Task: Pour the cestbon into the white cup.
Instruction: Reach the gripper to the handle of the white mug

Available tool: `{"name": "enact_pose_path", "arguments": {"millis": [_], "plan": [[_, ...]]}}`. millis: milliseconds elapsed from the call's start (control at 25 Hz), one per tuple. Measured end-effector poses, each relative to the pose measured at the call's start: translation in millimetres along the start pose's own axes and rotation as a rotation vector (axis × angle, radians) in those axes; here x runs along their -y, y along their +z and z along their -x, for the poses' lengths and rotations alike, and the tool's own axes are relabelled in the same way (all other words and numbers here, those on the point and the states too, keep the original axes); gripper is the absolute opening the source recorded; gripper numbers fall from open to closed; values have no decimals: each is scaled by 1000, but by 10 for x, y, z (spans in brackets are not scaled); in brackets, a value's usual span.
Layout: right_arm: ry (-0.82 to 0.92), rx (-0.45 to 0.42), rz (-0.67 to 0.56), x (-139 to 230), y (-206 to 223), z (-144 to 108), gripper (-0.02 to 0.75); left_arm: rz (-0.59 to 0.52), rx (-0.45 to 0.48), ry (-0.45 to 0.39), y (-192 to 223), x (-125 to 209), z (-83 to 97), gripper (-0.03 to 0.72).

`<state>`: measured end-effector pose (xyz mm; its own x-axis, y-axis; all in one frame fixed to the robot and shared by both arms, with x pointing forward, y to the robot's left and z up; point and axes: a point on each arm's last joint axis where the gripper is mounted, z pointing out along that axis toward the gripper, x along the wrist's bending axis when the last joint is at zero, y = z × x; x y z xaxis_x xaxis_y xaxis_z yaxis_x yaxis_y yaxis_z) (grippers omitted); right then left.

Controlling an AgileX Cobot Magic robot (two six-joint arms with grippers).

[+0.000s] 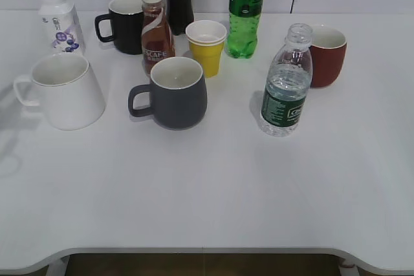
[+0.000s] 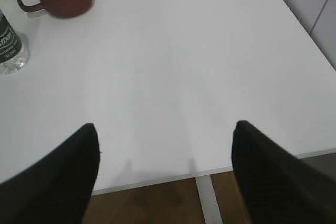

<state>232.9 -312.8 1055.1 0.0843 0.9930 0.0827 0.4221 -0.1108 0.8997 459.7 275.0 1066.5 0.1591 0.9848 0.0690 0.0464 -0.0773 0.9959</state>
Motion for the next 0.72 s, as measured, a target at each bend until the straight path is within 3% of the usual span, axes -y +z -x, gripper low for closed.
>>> {"name": "enact_pose_path", "arguments": {"millis": [160, 320, 480, 720], "plan": [[1, -2, 0, 0, 0, -1, 589, -111, 14, -19, 212, 375, 20, 238], [1, -2, 0, 0, 0, -2, 589, -191, 0, -71, 21, 869, 55, 238], [2, -3, -1, 1, 0, -2, 589, -165, 8, 7, -141, 1186, 90, 238], [2, -3, -1, 1, 0, -3, 589, -158, 8, 14, 82, 1436, 94, 245]]}}
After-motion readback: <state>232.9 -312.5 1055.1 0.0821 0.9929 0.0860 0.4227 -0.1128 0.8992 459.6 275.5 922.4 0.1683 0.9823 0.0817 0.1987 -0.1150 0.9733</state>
